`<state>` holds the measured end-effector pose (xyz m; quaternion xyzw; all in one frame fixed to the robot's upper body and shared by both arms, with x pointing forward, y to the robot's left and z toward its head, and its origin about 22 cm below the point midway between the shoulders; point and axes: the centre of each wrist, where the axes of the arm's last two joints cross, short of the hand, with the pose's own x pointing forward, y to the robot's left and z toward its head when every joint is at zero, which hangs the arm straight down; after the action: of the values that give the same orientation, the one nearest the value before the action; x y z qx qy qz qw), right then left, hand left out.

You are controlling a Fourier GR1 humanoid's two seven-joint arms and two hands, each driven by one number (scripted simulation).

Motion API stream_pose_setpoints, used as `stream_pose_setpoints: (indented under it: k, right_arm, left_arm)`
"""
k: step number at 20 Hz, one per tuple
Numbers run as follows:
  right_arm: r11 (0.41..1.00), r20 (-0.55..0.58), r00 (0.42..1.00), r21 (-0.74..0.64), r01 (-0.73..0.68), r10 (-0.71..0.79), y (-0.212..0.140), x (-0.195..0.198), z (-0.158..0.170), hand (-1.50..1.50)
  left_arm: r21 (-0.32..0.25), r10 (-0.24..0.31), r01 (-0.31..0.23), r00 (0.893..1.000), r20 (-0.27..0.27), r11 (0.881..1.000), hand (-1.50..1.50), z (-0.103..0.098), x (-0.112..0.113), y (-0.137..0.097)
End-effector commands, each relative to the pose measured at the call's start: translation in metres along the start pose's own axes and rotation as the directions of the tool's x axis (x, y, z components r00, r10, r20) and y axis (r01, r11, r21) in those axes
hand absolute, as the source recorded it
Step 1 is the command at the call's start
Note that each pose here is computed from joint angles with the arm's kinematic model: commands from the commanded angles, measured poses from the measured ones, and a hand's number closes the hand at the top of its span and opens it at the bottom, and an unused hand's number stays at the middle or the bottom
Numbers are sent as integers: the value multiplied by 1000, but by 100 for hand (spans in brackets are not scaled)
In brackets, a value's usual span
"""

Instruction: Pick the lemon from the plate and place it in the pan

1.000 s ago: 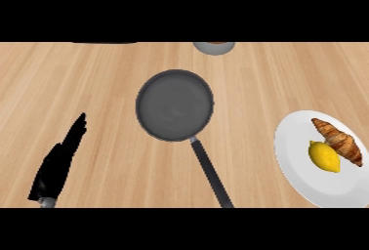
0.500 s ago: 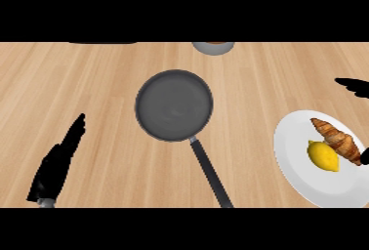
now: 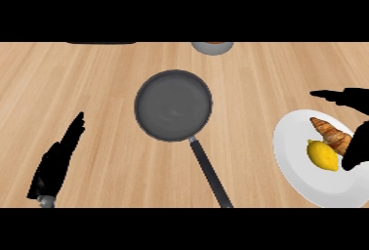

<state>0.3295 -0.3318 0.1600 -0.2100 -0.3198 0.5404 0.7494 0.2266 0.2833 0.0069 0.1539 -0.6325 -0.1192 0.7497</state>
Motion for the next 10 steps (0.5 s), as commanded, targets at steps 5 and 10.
stream_pose_setpoints:
  k: [5, 10]
  right_arm:
    - [995, -59, 996, 79, -68, 73, 24, 14, -12, -150]
    - [991, -83, 992, 104, -90, 99, 27, 21, -27, -150]
  left_arm:
    - [12, 10, -10, 1000, -10, 1000, 0, -1, 19, -2]
    - [-9, 8, -8, 1000, 5, 1000, 0, 11, 11, 7]
